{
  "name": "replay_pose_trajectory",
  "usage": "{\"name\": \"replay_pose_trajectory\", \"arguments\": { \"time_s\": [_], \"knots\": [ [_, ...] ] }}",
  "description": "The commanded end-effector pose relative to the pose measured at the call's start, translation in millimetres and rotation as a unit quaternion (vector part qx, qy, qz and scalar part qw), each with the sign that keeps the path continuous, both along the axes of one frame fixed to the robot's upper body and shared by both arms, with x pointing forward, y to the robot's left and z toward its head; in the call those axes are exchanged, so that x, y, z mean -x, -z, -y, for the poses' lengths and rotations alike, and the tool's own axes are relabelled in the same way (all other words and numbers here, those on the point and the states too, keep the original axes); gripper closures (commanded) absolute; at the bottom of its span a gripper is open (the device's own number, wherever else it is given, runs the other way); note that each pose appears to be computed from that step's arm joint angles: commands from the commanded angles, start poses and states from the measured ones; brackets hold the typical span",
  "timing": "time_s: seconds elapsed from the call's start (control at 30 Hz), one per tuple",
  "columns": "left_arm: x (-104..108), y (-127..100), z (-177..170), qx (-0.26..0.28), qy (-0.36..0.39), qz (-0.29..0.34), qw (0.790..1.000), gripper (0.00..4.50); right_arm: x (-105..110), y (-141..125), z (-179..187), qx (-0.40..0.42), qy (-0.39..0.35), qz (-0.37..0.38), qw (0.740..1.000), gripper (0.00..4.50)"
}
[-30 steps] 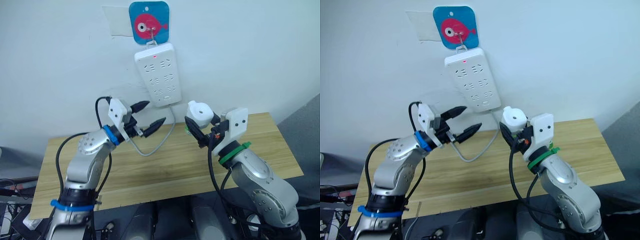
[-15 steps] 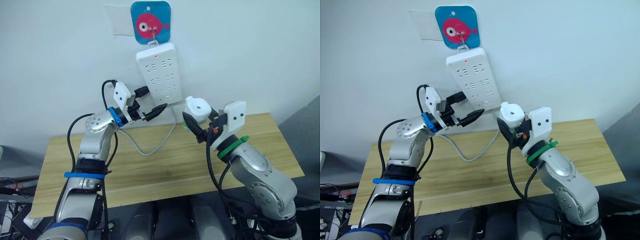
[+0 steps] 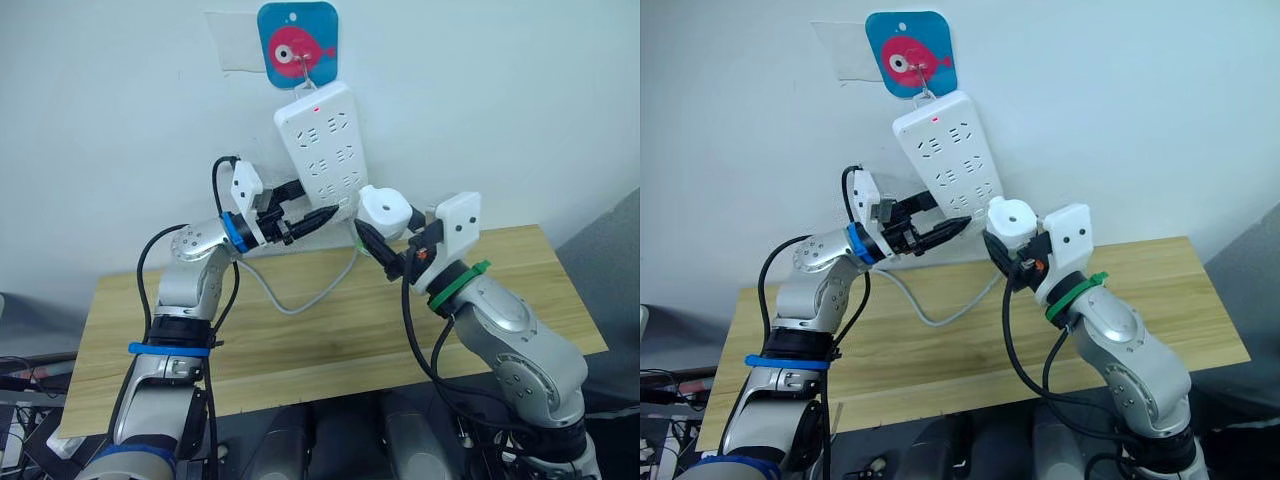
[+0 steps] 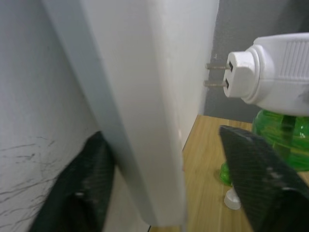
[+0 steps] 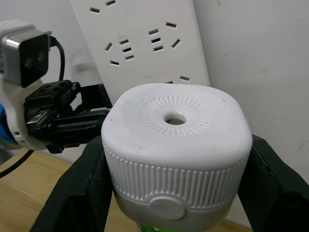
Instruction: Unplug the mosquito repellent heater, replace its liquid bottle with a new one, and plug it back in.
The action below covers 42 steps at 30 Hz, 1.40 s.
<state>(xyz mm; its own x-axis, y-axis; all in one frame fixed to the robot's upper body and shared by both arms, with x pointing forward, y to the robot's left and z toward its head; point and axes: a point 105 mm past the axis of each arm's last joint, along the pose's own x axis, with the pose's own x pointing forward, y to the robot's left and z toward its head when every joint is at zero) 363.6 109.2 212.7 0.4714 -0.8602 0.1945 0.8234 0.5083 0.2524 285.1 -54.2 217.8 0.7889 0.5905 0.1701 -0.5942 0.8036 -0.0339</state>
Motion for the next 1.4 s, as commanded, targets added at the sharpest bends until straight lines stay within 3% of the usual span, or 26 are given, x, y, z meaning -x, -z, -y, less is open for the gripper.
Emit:
{"name": "replay_pose_trajectory", "arguments": {
  "time_s": [0.03, 0.1, 0.13, 0.6, 1.4],
  "knots": [
    [2, -15, -2, 0.013, -0.003, 0.023, 1.0, 2.51, 6, -12, -5, -0.002, -0.016, 0.027, 0.999, 1.45],
    [2, -15, -2, 0.014, -0.003, 0.022, 1.0, 3.08, 6, -11, -6, 0.001, -0.019, 0.025, 0.999, 1.45],
    [2, -14, -2, 0.014, -0.004, 0.022, 1.0, 3.15, 5, -11, -7, 0.002, -0.021, 0.024, 0.999, 1.45],
    [1, -12, 0, 0.012, 0.001, 0.013, 1.0, 3.15, -9, -17, -8, -0.003, -0.008, 0.025, 1.0, 1.45],
    [9, -7, 2, 0.013, 0.014, 0.008, 1.0, 3.15, -12, -20, -13, 0.003, -0.019, 0.039, 0.999, 1.45]
  ]
}}
